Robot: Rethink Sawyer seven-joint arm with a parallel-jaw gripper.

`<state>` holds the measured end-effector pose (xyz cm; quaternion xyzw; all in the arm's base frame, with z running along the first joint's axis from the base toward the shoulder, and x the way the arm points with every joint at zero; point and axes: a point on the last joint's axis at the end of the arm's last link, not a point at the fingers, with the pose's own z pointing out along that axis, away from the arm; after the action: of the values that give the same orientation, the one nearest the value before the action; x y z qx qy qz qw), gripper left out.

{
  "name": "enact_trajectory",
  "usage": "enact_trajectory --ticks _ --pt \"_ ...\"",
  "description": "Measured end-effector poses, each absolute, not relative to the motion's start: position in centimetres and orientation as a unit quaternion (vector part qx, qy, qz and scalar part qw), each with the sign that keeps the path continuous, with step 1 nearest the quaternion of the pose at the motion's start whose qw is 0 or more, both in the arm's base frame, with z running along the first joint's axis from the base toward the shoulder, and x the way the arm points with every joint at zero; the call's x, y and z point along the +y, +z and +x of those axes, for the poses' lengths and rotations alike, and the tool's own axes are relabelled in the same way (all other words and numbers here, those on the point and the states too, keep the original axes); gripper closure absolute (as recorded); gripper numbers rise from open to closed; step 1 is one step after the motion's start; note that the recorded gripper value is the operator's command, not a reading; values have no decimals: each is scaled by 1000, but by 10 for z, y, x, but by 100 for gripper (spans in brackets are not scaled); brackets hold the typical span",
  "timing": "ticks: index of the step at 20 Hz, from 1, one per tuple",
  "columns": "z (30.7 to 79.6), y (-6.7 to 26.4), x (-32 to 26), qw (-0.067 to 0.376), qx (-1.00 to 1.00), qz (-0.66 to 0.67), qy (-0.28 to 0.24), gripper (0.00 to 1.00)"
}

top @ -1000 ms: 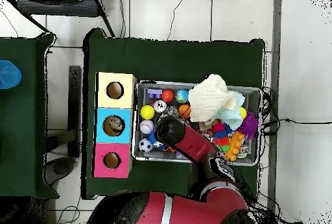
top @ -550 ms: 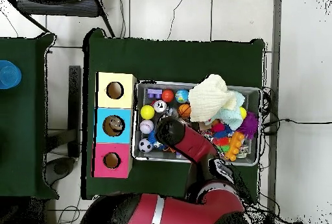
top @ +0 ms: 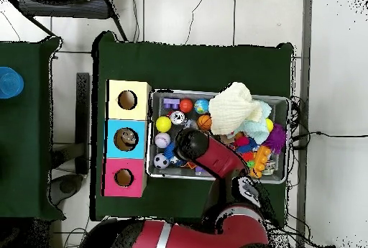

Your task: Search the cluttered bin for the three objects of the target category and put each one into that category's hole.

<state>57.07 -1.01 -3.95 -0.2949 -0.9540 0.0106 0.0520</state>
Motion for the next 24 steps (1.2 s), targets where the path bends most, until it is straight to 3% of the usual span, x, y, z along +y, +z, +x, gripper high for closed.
enact_trajectory --ticks 24 --pt "581 -19 -16 56 -953 -298 4 0"
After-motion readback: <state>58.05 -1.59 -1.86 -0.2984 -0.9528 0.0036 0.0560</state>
